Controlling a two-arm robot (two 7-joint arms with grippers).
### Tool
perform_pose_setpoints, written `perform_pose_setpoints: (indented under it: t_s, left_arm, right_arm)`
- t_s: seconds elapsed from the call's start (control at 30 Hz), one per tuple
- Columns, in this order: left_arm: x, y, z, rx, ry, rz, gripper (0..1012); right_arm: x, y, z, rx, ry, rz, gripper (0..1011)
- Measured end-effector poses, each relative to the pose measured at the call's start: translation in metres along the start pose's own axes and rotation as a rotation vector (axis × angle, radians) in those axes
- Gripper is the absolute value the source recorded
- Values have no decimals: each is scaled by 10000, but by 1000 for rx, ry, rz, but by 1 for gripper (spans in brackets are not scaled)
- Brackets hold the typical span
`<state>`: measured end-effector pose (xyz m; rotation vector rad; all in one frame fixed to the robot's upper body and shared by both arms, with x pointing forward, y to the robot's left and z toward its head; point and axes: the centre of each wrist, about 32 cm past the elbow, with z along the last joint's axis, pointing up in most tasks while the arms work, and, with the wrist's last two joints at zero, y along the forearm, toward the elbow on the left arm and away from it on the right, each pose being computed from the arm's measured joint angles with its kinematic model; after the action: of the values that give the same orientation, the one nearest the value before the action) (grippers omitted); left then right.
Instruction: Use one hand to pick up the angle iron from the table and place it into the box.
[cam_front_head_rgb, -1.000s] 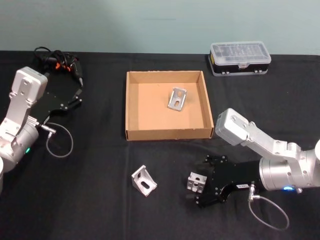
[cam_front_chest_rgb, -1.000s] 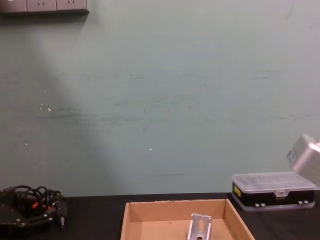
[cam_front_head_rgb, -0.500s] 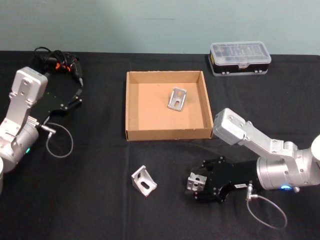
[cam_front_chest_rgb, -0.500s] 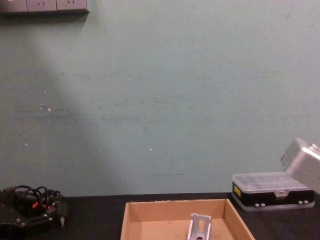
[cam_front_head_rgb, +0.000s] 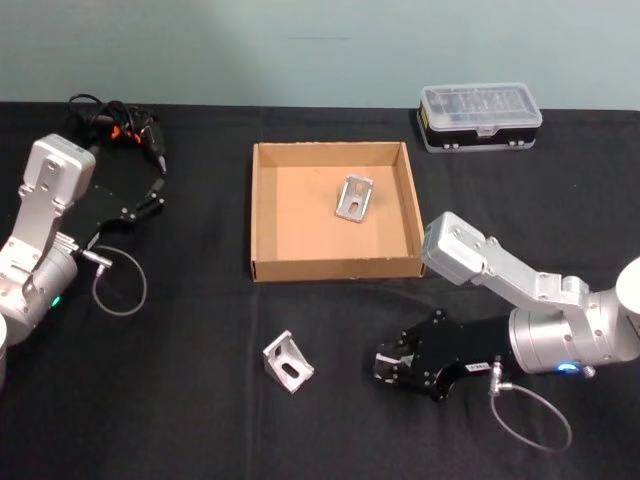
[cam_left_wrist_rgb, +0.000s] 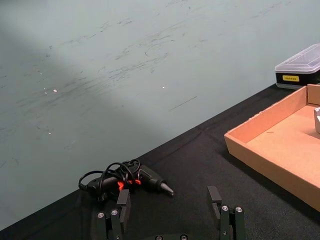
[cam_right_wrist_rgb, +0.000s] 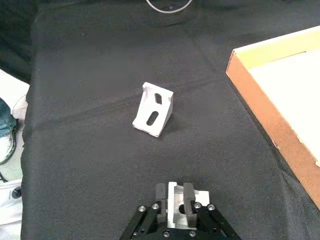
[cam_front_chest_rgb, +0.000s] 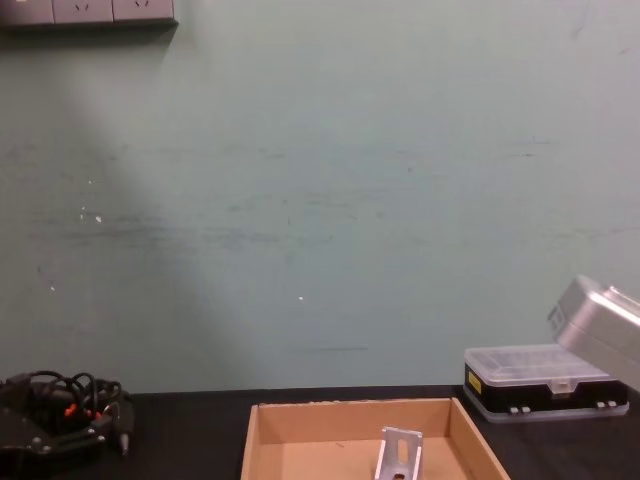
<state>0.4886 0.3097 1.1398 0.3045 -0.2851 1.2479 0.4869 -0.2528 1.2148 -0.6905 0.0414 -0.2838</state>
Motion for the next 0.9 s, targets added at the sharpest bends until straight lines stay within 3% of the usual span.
perform_pose_setpoints:
  t_s: [0.2, 0.57, 0.77, 0.9]
  left_arm:
    - [0, 0, 0, 0, 0, 0, 1000]
    - [0, 0, 0, 0, 0, 0, 1000]
    - [0, 0, 0, 0, 0, 0, 1000]
    - [0, 0, 0, 0, 0, 0, 1000]
  right_arm:
    - [19, 11, 8, 2, -2, 6, 82]
    - [57, -9, 21, 29, 8, 9, 79]
    - [155, -106, 109, 95, 17, -15, 79]
    - [256, -189, 180, 156, 13, -79, 79]
